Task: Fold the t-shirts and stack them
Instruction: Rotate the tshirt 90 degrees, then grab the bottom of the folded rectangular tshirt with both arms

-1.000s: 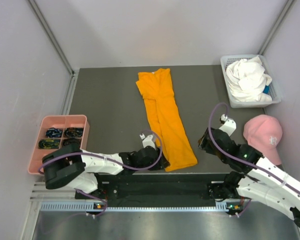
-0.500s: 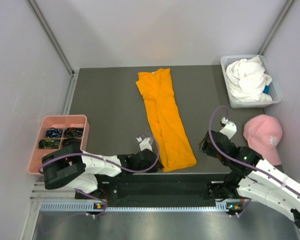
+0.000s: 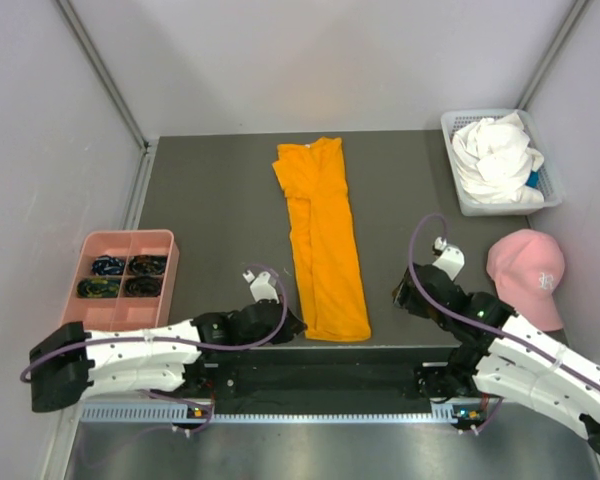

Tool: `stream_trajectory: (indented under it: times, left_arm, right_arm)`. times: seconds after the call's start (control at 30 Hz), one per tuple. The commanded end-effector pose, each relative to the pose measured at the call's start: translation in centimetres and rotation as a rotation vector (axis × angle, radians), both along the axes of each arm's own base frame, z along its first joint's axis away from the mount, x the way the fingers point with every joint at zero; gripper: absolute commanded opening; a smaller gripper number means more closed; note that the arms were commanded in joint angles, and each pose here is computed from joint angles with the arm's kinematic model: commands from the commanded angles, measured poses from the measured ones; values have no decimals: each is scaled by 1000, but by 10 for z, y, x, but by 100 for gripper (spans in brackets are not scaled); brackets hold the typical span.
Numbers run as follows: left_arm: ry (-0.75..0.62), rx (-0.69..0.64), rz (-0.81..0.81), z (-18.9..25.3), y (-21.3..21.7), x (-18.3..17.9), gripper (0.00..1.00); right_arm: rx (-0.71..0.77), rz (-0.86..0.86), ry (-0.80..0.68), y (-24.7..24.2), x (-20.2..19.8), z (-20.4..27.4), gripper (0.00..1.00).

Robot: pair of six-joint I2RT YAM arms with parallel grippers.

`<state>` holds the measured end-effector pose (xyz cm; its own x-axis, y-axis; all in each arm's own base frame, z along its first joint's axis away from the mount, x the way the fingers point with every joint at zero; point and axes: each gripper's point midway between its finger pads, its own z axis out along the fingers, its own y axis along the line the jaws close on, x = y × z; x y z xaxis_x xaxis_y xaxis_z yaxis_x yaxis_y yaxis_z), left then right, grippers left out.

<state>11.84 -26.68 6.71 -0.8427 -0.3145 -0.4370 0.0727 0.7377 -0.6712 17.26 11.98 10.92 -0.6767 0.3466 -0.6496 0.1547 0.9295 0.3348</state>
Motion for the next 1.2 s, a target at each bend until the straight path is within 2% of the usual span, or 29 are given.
stream_trajectory:
  times: [0.0,0.27,0.4,0.57,1.17]
  left_arm:
    - [16,98,62,-14,35,-3,0]
    - [46,88,90,-14,51,-11,0]
    - [66,99,80,-21,53,-15,0]
    - [75,115,67,-26,53,-17,0]
    - [66,112,86,-23,62,-17,0]
  right_arm:
    - [51,40,22,16,-1,-10,58]
    - [90,120,96,34,-11,-27,59]
    - [172,223,152,60,-32,-44,60]
    - [258,267,148,84,-43,-47,60]
    - [246,336,184,122,-52,-49,61]
